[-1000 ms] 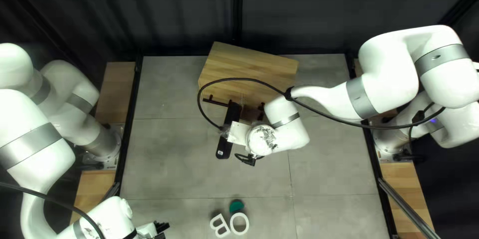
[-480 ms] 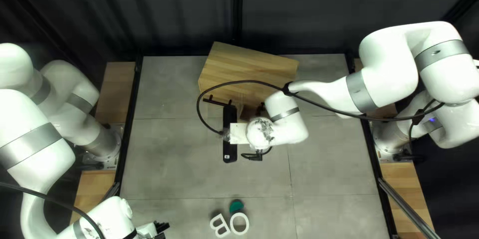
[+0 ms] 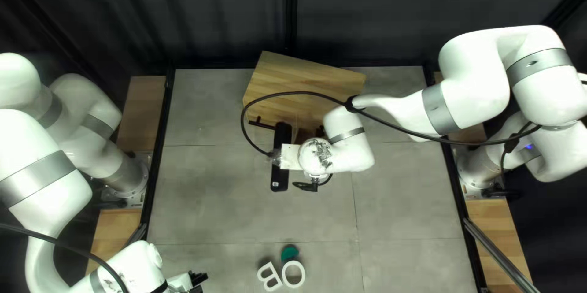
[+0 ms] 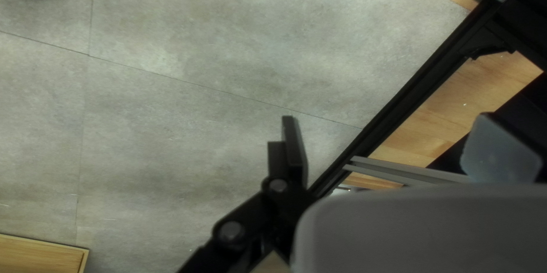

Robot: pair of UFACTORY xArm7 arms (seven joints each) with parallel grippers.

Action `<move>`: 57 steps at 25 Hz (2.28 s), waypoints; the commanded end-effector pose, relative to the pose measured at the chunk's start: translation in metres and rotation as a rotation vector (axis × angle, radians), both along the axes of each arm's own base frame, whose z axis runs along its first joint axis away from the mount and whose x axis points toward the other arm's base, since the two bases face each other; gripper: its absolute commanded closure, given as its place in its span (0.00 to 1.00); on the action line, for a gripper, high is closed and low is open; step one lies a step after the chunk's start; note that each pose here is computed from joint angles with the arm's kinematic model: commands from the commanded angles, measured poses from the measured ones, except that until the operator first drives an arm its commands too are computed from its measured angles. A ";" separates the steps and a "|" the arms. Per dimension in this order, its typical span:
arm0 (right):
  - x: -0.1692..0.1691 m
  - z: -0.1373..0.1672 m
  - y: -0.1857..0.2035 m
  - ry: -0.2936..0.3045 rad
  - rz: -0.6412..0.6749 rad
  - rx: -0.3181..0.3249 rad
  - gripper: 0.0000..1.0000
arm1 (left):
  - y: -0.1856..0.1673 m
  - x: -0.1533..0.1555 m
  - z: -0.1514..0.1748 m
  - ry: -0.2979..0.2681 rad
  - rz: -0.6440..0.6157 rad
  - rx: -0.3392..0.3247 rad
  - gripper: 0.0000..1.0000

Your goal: Open drawers and place objects into drawer and close

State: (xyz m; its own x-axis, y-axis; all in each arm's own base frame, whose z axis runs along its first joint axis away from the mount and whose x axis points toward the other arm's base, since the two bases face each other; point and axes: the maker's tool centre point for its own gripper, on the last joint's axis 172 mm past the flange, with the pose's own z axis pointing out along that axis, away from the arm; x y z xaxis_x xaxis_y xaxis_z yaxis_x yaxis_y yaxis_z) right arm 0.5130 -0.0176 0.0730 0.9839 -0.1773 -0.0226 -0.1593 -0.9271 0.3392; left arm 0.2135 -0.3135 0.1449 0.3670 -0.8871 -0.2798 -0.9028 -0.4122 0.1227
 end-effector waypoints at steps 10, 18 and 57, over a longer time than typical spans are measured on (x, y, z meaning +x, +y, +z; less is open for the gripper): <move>0.002 -0.015 -0.006 -0.036 -0.042 0.029 0.00 | 0.000 0.000 0.000 0.000 0.000 0.000 0.00; 0.004 -0.018 -0.007 -0.047 -0.076 0.034 0.00 | 0.000 0.000 0.000 0.000 0.000 0.000 0.00; 0.007 -0.023 0.001 -0.122 -0.168 0.075 0.00 | 0.000 0.000 0.000 0.000 0.000 0.000 0.00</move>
State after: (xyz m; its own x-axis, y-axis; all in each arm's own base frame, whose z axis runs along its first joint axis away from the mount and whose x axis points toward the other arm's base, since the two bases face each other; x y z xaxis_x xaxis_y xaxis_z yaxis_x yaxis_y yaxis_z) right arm 0.5195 -0.0177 0.0503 0.9375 -0.3402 0.0730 -0.3476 -0.9063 0.2403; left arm 0.2135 -0.3135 0.1449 0.3670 -0.8871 -0.2797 -0.9028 -0.4122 0.1227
